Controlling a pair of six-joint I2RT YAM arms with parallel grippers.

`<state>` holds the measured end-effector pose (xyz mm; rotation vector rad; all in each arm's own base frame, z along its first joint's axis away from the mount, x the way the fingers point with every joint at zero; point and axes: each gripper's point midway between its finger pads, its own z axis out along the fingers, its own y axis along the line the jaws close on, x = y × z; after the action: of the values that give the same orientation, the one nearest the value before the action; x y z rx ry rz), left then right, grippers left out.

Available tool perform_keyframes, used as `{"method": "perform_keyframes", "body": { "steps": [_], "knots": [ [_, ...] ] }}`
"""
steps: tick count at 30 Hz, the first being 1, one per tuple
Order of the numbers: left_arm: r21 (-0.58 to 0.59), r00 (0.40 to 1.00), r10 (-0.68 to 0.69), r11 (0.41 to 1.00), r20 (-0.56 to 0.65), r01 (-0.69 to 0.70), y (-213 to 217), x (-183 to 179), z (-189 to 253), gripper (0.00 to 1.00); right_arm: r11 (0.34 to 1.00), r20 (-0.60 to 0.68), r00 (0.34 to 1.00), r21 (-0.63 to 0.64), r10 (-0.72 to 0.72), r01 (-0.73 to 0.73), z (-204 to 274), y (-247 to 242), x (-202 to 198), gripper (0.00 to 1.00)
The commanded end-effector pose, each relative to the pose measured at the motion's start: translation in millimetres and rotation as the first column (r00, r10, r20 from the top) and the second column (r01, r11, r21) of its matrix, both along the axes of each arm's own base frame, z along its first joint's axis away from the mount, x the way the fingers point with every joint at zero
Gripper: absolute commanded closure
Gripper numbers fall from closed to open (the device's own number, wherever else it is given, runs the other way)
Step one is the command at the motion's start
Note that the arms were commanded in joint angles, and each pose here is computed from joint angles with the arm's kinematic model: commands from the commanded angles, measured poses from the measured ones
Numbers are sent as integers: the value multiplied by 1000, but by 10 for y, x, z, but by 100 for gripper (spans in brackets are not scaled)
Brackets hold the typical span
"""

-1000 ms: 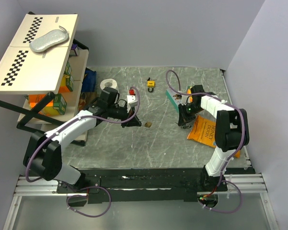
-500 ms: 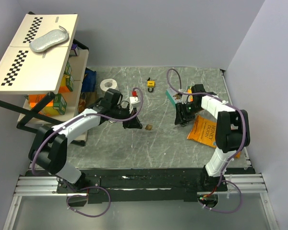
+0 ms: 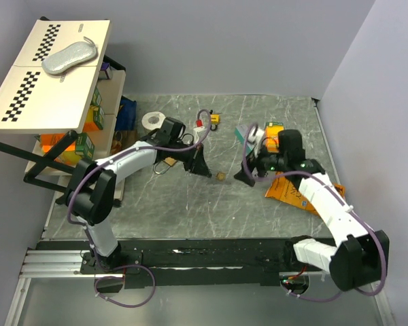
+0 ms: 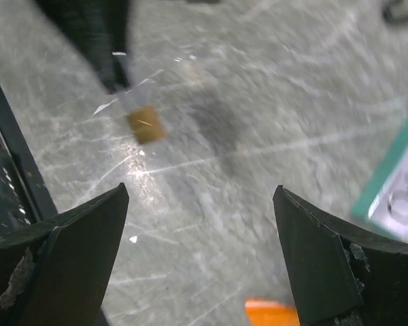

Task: Lock with the key
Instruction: Place the lock at the center of the board.

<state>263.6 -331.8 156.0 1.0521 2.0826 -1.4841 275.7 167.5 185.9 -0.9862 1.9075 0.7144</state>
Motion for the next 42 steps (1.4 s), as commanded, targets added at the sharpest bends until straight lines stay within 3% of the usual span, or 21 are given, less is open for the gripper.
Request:
{"method": "perform_keyframes", "body": {
  "steps": [1,11,24,27,32,34,36,38,41,42],
  "knots": [
    [-48,992,-45,998,-115,40,-108,-103,232,99,988,247,958,-85,146,-129,55,306,-82,6],
    [-27,977,-42,999,-210,37,-137,-143,246,99,965,366,903,-209,225,-156,-17,598,-82,20],
    [-33,974,-23,999,-227,16,-144,-133,257,99,944,324,906,-272,273,-188,-177,750,-12,27],
    [-27,971,-16,1000,-238,10,-145,-142,230,99,943,328,906,-282,266,-175,-162,777,37,35],
    [-18,970,-6,1000,-244,2,-134,-140,198,99,947,335,909,-278,250,-159,-131,792,72,63],
    [-15,970,-5,1000,-244,1,-136,-143,189,91,948,318,917,-279,241,-153,-149,775,60,78],
    [-6,972,5,1000,-237,-6,-115,-135,179,70,954,290,933,-269,213,-134,-169,746,50,88],
    [-1,980,30,1000,-194,-31,-61,-72,200,57,959,254,952,-266,170,-100,-206,651,65,93],
    [16,988,99,995,-121,-97,69,81,227,47,969,147,986,-243,77,-40,-313,447,72,96],
    [16,988,115,993,-99,-114,103,124,213,34,973,92,995,-229,32,-10,-362,389,67,96]
  ]
}}
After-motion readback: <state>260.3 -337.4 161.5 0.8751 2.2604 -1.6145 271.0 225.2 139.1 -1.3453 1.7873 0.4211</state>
